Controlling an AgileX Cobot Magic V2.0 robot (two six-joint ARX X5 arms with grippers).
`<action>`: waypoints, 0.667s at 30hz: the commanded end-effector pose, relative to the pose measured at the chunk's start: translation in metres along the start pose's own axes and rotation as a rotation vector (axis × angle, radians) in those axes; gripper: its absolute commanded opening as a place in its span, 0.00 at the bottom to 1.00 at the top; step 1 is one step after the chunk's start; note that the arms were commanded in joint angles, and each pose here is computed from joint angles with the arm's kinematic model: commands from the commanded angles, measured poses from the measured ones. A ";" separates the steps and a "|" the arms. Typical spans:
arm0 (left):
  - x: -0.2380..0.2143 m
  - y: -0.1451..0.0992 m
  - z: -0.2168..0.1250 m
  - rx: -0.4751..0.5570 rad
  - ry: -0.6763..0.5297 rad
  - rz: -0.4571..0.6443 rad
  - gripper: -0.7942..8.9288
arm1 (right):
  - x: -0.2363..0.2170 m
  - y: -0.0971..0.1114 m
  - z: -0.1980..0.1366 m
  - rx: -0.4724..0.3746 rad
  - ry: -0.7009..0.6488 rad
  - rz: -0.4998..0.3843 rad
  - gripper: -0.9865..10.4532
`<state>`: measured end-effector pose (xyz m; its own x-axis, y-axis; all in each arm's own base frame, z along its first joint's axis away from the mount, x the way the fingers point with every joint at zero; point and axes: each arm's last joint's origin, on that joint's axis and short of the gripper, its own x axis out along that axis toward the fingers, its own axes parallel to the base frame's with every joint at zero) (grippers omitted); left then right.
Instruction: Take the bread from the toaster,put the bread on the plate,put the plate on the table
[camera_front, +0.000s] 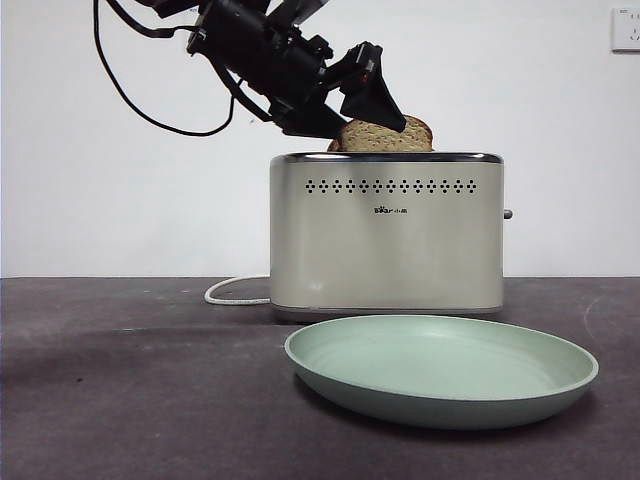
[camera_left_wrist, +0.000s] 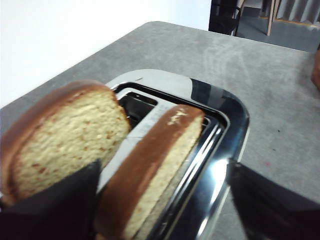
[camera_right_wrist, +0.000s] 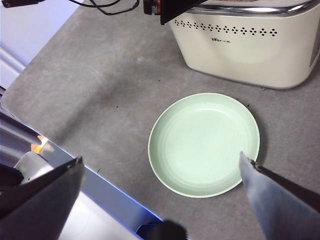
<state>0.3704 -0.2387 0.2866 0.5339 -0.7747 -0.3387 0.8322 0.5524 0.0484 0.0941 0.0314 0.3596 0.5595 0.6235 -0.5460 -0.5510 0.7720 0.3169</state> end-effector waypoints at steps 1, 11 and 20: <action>0.003 -0.002 -0.001 0.016 -0.006 -0.004 0.07 | -0.001 0.001 0.000 -0.012 -0.003 -0.001 0.58; -0.007 -0.003 0.010 0.021 -0.028 0.003 0.07 | -0.001 0.001 0.000 -0.012 -0.003 -0.001 0.58; -0.044 -0.008 0.052 0.057 -0.112 0.024 0.07 | 0.000 0.000 0.001 -0.012 -0.001 -0.005 0.58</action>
<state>0.3536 -0.2266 0.3317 0.5639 -0.7766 -0.2810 0.8208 0.5646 0.0869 0.0942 0.0314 0.3595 0.5616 0.6199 -0.5480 -0.5484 0.7748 0.3145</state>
